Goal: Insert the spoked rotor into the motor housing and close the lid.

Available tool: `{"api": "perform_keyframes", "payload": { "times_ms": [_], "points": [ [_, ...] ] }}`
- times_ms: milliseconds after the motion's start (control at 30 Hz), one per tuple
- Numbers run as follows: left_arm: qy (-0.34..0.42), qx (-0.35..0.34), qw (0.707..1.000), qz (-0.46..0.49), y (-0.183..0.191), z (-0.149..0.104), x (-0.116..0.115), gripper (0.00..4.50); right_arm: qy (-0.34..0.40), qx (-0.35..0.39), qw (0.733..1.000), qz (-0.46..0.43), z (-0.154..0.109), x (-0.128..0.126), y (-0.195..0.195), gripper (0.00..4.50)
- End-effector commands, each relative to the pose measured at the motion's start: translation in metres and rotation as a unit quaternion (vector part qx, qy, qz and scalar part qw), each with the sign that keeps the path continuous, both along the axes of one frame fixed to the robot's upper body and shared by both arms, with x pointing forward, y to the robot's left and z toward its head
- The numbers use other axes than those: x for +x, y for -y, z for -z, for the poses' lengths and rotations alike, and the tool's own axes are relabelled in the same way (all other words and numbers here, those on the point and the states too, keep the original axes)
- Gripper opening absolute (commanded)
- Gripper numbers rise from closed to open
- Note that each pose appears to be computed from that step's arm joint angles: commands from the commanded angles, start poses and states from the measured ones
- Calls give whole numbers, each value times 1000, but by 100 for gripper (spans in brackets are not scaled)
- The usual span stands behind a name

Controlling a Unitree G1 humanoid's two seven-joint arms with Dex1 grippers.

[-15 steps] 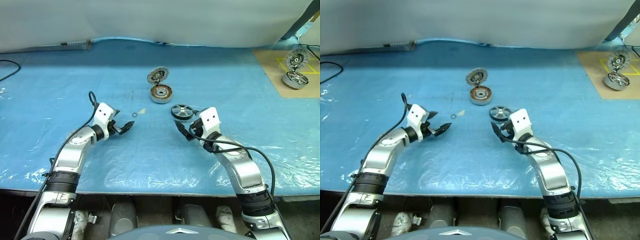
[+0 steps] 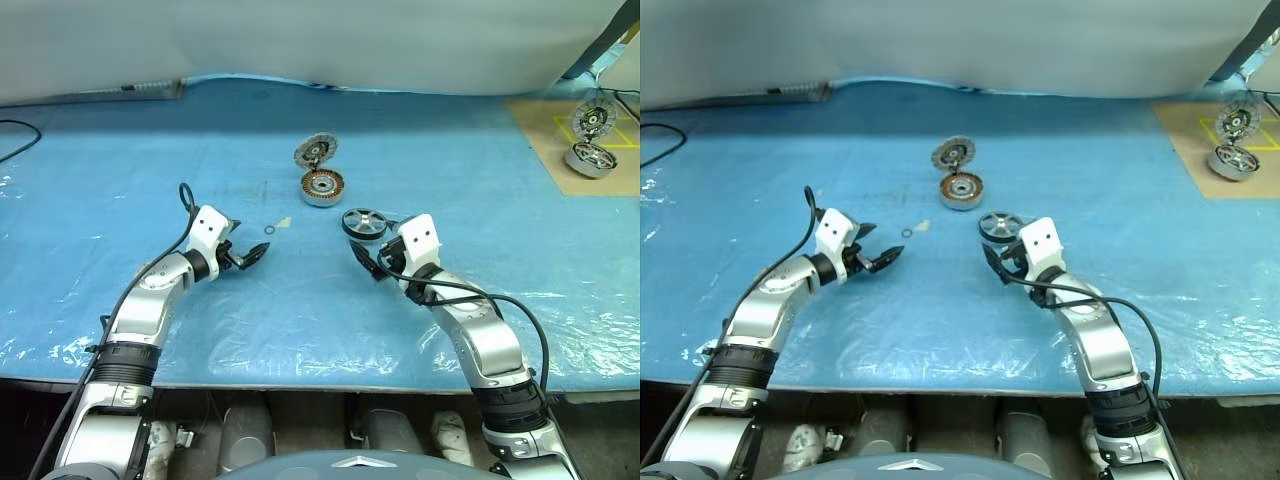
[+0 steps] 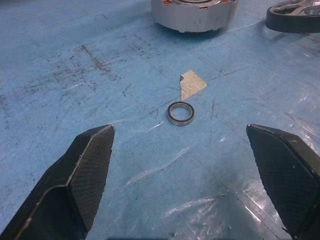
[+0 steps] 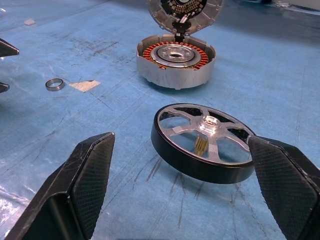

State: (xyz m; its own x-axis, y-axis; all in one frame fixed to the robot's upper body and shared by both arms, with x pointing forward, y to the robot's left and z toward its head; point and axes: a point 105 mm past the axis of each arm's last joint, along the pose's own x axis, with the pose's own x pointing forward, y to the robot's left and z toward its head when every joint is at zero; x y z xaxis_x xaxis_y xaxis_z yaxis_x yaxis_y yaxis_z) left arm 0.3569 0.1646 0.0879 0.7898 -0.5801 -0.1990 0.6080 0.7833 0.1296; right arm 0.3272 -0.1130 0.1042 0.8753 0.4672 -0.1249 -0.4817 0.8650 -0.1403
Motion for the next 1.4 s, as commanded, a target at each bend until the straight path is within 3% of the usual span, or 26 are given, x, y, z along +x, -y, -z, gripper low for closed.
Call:
{"api": "perform_keyframes", "payload": {
  "times_ms": [33,867,1000,1100,1400],
  "points": [
    [22,-2,1000,6,4,-14,0,448,30,2,1000,-7,-16,-2,-4,450],
    [17,-4,1000,4,5,-11,1,448,42,-4,998,-37,-27,4,-18,450],
    [18,-7,1000,3,6,-10,1,448,53,-66,994,-66,-36,24,-33,450],
    [20,-10,1000,2,7,-10,1,448,39,-70,994,-81,-44,39,-46,450],
    [24,-17,1000,-8,8,-8,-3,448,-3,-213,967,-139,-40,90,-75,450]
  ]
}}
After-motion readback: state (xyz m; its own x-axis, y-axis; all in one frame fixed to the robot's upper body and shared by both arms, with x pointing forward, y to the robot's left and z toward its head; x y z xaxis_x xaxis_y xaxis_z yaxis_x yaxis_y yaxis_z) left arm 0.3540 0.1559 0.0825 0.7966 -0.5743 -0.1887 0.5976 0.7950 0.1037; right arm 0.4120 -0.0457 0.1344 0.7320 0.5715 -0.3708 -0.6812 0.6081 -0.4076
